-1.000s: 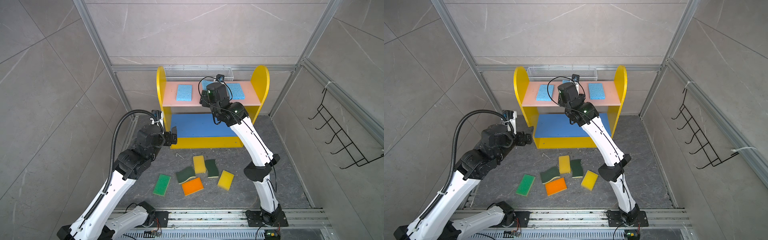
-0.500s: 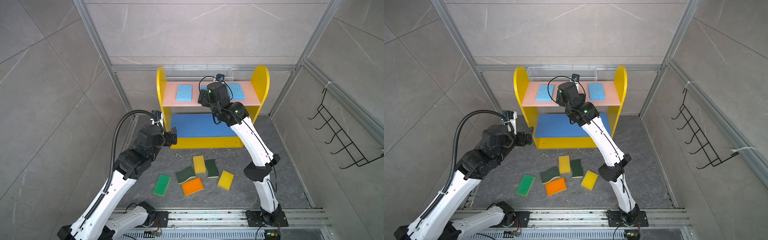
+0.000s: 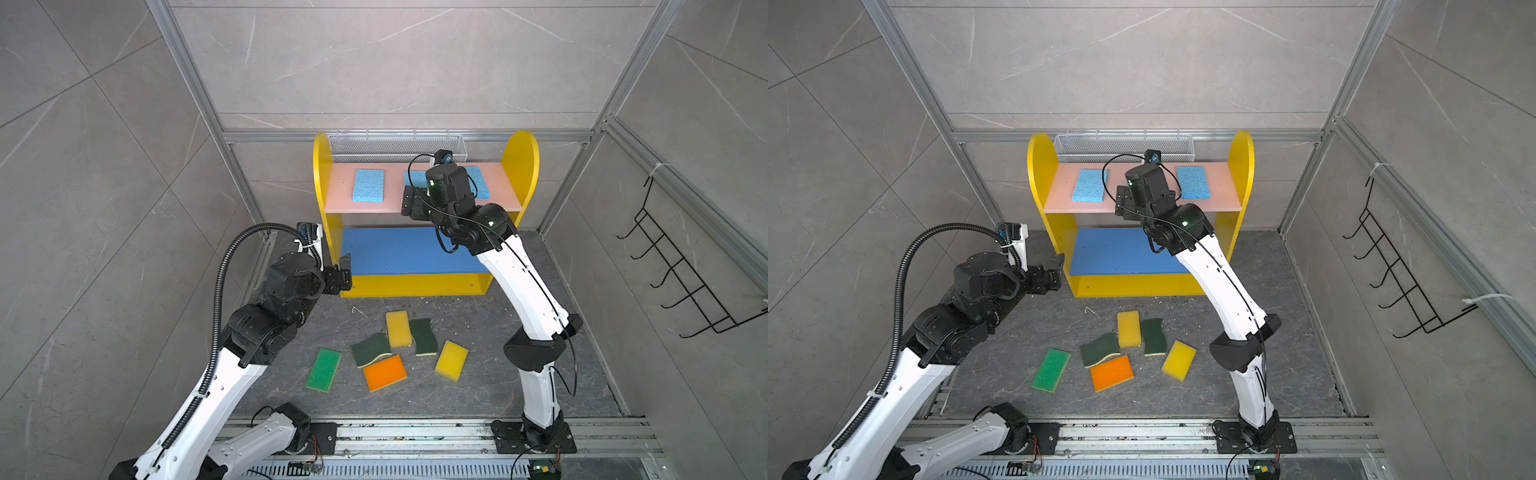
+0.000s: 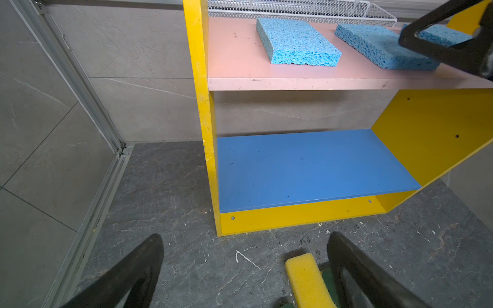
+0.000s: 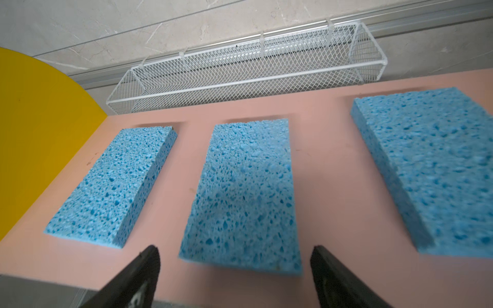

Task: Place and organize the cleaning sponges onto the shelf
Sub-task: 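Lower the sponge onto the pink shelf between the others and open the right gripper, then hold the open right gripper above the three placed light-blue sponges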

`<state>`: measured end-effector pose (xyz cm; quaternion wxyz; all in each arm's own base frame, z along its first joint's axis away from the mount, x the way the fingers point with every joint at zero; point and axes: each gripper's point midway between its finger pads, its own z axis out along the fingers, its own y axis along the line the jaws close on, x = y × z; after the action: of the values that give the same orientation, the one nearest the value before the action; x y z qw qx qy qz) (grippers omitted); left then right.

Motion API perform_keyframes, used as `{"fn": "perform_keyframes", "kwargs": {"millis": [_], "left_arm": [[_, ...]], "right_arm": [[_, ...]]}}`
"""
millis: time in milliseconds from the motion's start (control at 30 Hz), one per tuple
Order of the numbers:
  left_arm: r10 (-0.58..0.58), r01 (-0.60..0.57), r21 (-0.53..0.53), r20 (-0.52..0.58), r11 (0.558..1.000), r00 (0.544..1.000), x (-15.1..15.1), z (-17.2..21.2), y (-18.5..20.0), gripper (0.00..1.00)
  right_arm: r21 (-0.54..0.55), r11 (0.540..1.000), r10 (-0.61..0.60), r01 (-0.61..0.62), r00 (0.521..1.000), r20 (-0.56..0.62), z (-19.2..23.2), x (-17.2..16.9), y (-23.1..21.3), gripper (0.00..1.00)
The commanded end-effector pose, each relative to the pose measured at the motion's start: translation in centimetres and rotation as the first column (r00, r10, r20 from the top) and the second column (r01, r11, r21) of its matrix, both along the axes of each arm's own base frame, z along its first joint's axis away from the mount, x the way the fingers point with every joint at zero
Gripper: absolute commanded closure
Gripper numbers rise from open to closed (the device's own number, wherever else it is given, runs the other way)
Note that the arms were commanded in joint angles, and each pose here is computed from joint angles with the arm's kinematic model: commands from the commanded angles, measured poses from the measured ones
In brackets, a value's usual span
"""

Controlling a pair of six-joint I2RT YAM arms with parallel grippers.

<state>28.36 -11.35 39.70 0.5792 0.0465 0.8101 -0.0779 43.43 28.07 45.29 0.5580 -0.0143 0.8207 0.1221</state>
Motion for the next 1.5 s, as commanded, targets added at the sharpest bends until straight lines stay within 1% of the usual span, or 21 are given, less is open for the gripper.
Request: {"fn": "perform_keyframes", "kwargs": {"millis": [0, 100, 167, 200, 267, 333, 400, 533, 667, 1033, 1267, 1467], "left_arm": [[-0.007, 0.009, -0.047, 0.023, 0.999, 1.0, -0.6, 1.0, 0.1, 0.03], [-0.013, 0.014, -0.056, 0.021, 0.998, 1.0, -0.7, 1.0, 0.0, 0.03], [-0.016, 0.017, -0.058, 0.018, 0.998, 1.0, -0.6, 1.0, -0.1, 0.03], [-0.017, 0.018, -0.06, 0.018, 0.998, 1.0, -0.6, 1.0, -0.1, 0.03], [-0.02, 0.021, -0.064, 0.019, 0.998, 1.0, -0.6, 1.1, -0.2, 0.03], [-0.02, 0.021, -0.064, 0.019, 0.998, 1.0, -0.6, 1.1, -0.2, 0.03], [-0.017, 0.018, -0.061, 0.015, 0.998, 1.0, -0.5, 0.9, -0.2, 0.03], [-0.019, 0.019, -0.054, 0.012, 0.998, 1.0, -0.1, 0.8, -0.4, 0.03], [-0.022, 0.022, -0.051, 0.007, 0.998, 1.0, 0.2, 0.6, -0.7, 0.03], [-0.012, 0.012, -0.04, 0.0, 0.999, 1.0, 0.7, 0.1, -0.8, 0.03], [-0.008, 0.008, -0.033, -0.007, 0.999, 1.0, 0.9, -0.3, -0.9, 0.03], [-0.007, 0.006, -0.036, -0.014, 0.999, 1.0, 1.0, -0.6, -1.0, 0.03]], "right_arm": [[-0.03, 0.999, 0.029, -0.028, 0.999, 0.03, 1.6, -1.7, -1.0, 0.09], [-0.058, 0.998, 0.019, -0.017, 0.999, 0.038, 1.9, -2.1, -1.6, 0.09], [-0.077, 0.997, 0.018, -0.015, 0.999, 0.042, 1.8, -2.0, -1.8, 0.12], [-0.087, 0.996, 0.018, -0.014, 0.999, 0.044, 1.8, -2.0, -1.8, 0.14], [-0.106, 0.994, 0.018, -0.013, 0.999, 0.043, 1.7, -1.8, -1.9, 0.24], [-0.124, 0.992, 0.023, -0.019, 0.999, 0.032, 1.2, -1.7, -1.7, 0.29], [-0.139, 0.99, 0.026, -0.024, 1.0, 0.017, 0.6, -1.5, -1.6, 0.33], [-0.155, 0.987, 0.028, -0.029, 1.0, -0.003, -0.2, -1.1, -1.5, 0.36], [-0.163, 0.986, 0.023, -0.025, 1.0, -0.014, -0.6, -1.0, -1.7, 0.44], [-0.148, 0.989, 0.02, -0.025, 0.999, -0.038, -1.2, -0.2, -2.5, 0.5], [-0.142, 0.987, 0.061, -0.071, 0.996, -0.07, -1.7, -0.9, -2.1, 0.54], [-0.136, 0.987, 0.076, -0.085, 0.995, -0.068, -1.4, -1.5, -2.4, 0.55]]}}
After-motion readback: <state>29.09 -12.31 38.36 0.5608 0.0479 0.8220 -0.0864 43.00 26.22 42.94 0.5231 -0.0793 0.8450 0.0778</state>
